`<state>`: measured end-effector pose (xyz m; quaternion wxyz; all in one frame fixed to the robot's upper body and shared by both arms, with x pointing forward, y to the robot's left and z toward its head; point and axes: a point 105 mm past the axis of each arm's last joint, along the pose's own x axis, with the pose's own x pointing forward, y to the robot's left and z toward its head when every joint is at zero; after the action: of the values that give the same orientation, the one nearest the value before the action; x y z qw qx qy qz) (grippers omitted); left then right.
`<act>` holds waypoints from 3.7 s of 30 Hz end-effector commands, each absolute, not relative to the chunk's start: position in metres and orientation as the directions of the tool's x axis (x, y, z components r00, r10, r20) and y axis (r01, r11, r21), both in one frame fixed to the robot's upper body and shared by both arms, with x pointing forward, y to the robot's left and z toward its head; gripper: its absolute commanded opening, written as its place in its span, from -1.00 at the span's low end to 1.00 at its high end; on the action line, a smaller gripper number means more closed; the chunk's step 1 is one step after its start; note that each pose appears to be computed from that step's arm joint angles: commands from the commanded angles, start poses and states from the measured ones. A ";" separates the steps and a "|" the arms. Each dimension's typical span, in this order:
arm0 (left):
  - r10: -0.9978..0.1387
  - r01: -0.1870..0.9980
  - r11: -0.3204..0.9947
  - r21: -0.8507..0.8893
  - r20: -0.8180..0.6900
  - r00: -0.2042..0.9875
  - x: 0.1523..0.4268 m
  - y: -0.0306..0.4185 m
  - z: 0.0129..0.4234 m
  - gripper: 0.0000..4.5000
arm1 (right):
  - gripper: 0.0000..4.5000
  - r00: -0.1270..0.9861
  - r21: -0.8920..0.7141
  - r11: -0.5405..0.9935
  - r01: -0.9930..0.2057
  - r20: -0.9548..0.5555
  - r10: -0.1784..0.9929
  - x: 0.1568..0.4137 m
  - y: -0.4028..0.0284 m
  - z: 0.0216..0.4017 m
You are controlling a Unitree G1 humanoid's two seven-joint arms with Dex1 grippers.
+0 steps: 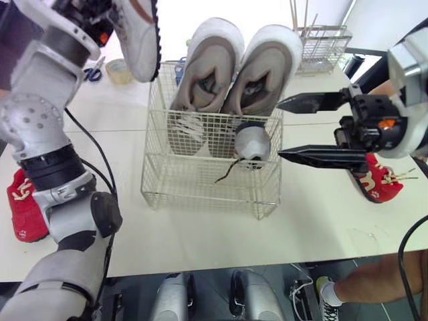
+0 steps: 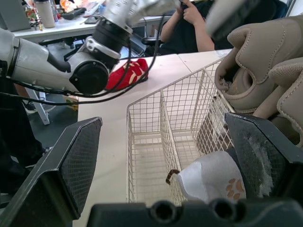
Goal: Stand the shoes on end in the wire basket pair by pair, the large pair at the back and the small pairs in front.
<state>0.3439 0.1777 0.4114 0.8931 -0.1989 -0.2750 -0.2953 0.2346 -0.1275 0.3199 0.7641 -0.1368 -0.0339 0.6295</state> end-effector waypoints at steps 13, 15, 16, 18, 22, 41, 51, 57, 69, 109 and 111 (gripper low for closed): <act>-0.312 0.425 0.903 -0.063 0.584 0.749 0.311 0.164 0.347 -0.98 | 1.00 0.174 -0.293 0.140 -0.946 -0.093 0.980 0.243 -0.119 0.327; -0.309 0.409 0.912 -0.038 0.592 0.745 0.309 0.161 0.340 -0.98 | 1.00 0.166 -0.292 0.133 -0.947 -0.092 0.982 0.244 -0.119 0.327; -0.308 0.401 0.916 -0.026 0.597 0.741 0.307 0.159 0.337 -0.98 | 1.00 0.160 -0.291 0.127 -0.948 -0.091 0.983 0.244 -0.119 0.328; -0.307 0.394 0.919 -0.012 0.608 0.732 0.306 0.155 0.334 -0.98 | 1.00 0.152 -0.292 0.120 -0.949 -0.092 0.984 0.245 -0.118 0.329; -0.318 0.395 0.918 0.018 0.628 0.710 0.306 0.146 0.325 -0.98 | 1.00 0.146 -0.295 0.111 -0.949 -0.099 0.984 0.246 -0.115 0.331; -0.299 0.342 0.935 0.093 0.726 0.619 0.305 0.116 0.294 -0.98 | 1.00 0.173 -0.294 0.128 -0.947 -0.136 0.975 0.241 -0.121 0.338; -0.216 0.386 0.921 -0.061 0.744 0.632 0.308 0.115 0.307 -0.98 | 1.00 0.166 -0.296 0.118 -0.948 -0.143 0.976 0.241 -0.120 0.338; -0.214 0.444 0.887 -0.124 0.743 0.634 0.308 0.111 0.316 -0.98 | 1.00 0.162 -0.298 0.112 -0.948 -0.148 0.975 0.242 -0.119 0.339; -0.318 0.505 0.863 -0.016 0.758 0.569 0.291 0.097 0.318 -0.98 | 1.00 0.150 -0.293 0.096 -0.951 -0.166 0.975 0.247 -0.119 0.340; -0.334 0.287 0.942 0.175 0.590 0.735 0.326 0.103 0.166 -0.30 | 1.00 0.151 -0.300 0.095 -0.949 -0.167 0.974 0.257 -0.118 0.336; -0.332 0.280 0.943 0.181 0.590 0.736 0.325 0.109 0.168 0.16 | 1.00 0.154 -0.302 0.098 -0.948 -0.167 0.974 0.258 -0.118 0.335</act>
<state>0.3113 0.0918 0.1984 0.8987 0.0396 -0.3959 -0.1843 0.2630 -0.1184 0.3251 0.7417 -0.1535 -0.0069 0.6528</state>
